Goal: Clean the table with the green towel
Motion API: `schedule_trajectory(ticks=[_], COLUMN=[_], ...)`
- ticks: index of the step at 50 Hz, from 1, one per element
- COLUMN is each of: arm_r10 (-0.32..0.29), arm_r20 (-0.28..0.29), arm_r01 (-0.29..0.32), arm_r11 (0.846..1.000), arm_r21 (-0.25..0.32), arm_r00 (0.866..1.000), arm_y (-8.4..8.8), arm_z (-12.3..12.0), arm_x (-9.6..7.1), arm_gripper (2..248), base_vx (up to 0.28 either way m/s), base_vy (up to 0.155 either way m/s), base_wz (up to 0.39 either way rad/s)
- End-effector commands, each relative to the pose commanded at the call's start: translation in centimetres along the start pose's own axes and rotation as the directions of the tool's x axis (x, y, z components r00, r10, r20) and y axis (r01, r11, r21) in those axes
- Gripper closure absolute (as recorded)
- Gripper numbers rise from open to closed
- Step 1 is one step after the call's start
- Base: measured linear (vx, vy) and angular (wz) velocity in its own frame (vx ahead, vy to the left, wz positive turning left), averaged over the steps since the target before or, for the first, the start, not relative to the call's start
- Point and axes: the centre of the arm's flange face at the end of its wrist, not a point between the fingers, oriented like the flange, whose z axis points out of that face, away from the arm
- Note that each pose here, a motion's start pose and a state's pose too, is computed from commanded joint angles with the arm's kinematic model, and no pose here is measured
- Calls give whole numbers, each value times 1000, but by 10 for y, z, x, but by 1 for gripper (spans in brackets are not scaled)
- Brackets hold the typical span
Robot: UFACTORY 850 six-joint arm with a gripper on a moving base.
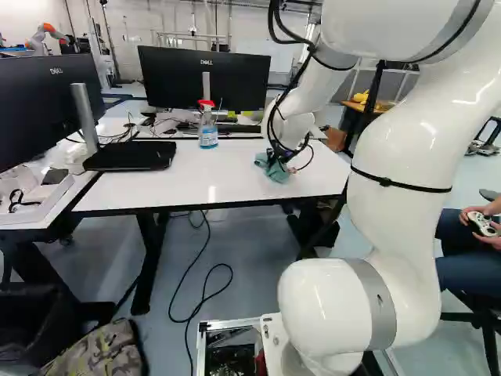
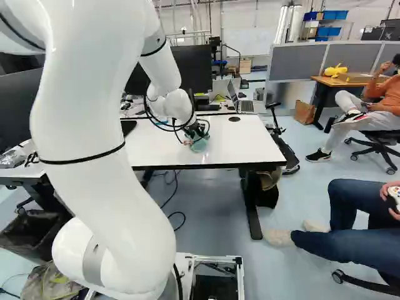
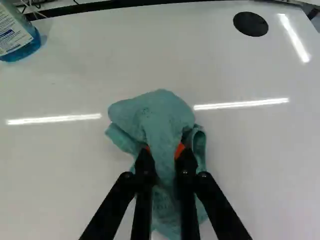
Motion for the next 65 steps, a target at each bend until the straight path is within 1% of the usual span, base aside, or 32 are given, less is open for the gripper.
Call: schedule_trajectory(ticks=[8,14,25,32,46,56,65], arm_r10=[-2,-8,-27,-42,-75,-98,-103], arm_r20=[-6,-12,-20,-24,-26,-25,-18], arm_r01=[2,8,28,43,77,100,104], arm_r11=[1000,1000,999,999,995,992,991], arm_r21=[2,6,21,32,58,75,79], arm_r00=[1000,1000,999,999,997,995,995], arm_y=[-1,-5,-19,-30,-54,-69,-71], arm_z=[9,16,26,30,28,24,15], arm_x=[11,19,31,36,35,29,18], arm_gripper=[194,194,194,194,194,194,194], base_vx=[0,0,0,0,0,0,0], base_vy=[0,0,0,0,0,0,0], base_wz=[0,0,0,0,0,0,0])
